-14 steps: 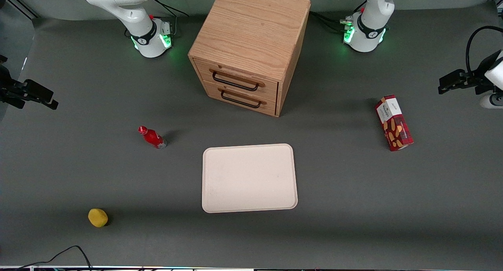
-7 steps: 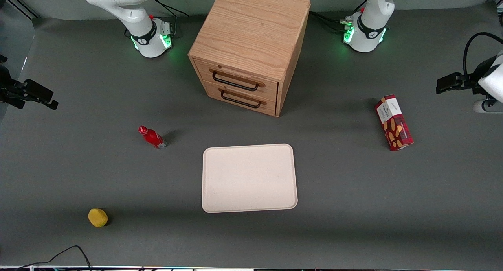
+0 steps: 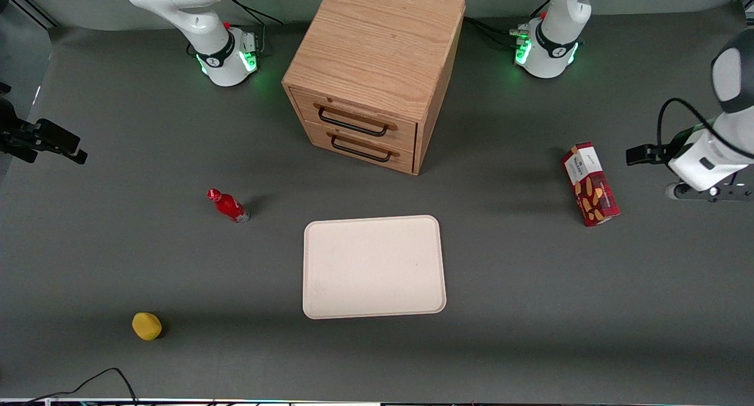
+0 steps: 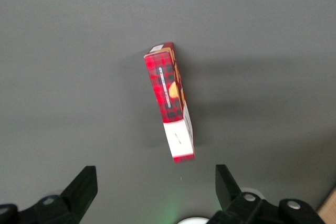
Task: Place red cookie box on tray
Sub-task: 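Move the left gripper down over the red plaid shortbread box, then close the left gripper on the shortbread box and lift it upright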
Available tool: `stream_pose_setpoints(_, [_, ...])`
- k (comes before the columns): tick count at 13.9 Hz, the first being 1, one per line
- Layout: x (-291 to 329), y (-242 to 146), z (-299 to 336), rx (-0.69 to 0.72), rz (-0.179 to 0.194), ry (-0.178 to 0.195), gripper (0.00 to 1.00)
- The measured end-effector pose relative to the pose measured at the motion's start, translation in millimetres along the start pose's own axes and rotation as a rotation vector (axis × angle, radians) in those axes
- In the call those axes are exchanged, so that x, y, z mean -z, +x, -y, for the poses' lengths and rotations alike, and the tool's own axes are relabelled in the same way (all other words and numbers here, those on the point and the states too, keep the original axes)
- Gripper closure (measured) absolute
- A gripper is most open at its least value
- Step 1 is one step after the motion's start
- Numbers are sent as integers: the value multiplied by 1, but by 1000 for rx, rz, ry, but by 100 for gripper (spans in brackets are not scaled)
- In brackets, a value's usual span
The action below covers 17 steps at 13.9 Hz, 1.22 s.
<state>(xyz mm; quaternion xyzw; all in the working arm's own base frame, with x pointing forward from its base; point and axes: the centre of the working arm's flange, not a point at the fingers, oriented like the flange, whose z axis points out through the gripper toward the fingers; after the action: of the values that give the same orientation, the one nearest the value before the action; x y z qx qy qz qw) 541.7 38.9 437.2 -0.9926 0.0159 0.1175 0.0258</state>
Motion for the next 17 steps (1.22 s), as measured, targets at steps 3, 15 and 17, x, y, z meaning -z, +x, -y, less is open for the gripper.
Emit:
stream_pose_setpoints(3, [-39,-2,2,43,-5,-4,0])
stream_pose_setpoints(15, [-162,8,-7,149,-181,-31,0])
stream_pose_setpoints(17, [-173,14,-7,149,-201,-27,0])
